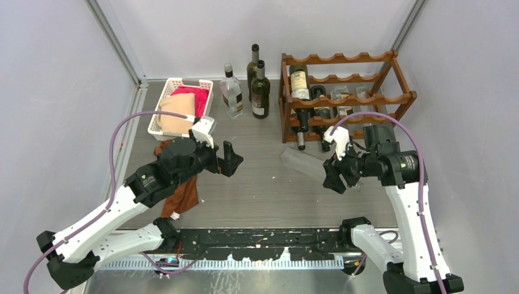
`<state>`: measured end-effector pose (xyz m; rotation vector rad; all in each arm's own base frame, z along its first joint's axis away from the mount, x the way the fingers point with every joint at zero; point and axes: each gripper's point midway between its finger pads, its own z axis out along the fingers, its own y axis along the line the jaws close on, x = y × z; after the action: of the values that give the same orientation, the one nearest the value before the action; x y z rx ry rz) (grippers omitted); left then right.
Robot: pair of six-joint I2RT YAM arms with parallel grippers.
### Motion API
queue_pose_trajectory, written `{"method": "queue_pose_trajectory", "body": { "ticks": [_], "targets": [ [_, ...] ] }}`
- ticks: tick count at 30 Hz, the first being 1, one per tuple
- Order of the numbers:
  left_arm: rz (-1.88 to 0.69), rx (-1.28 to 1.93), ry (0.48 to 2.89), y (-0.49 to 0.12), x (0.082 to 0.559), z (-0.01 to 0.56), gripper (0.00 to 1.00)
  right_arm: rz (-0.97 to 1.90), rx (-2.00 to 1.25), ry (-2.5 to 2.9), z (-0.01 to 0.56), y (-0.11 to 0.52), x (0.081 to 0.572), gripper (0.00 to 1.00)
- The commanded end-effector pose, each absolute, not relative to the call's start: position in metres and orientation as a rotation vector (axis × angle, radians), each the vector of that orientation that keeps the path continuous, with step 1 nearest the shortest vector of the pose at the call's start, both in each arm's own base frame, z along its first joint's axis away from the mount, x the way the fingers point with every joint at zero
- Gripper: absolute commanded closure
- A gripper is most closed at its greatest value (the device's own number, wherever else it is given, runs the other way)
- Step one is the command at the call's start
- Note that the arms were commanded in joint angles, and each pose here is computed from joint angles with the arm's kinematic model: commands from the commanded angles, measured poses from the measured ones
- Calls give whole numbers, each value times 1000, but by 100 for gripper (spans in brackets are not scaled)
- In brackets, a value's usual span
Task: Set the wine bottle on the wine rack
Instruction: Place the wine bottle in the wine rack.
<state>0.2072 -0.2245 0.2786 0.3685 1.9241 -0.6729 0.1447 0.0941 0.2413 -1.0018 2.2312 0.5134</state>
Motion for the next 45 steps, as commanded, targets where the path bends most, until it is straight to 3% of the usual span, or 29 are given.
{"method": "queue_pose_trajectory", "body": {
  "ticks": [1,18,32,45],
  "targets": [
    [-602,475,1882,-212,212,292,0,500,-1099,2187,255,86,133,99],
    [-464,639,1945,-198,213,225,0,414,-732,2316,259,19,169,99],
    [-363,680,1919,-179,211,241,0,338,-470,2238,264,-10,224,99],
    [-254,696,1970,-164,214,212,0,408,-286,2161,258,-15,264,99]
  ]
}}
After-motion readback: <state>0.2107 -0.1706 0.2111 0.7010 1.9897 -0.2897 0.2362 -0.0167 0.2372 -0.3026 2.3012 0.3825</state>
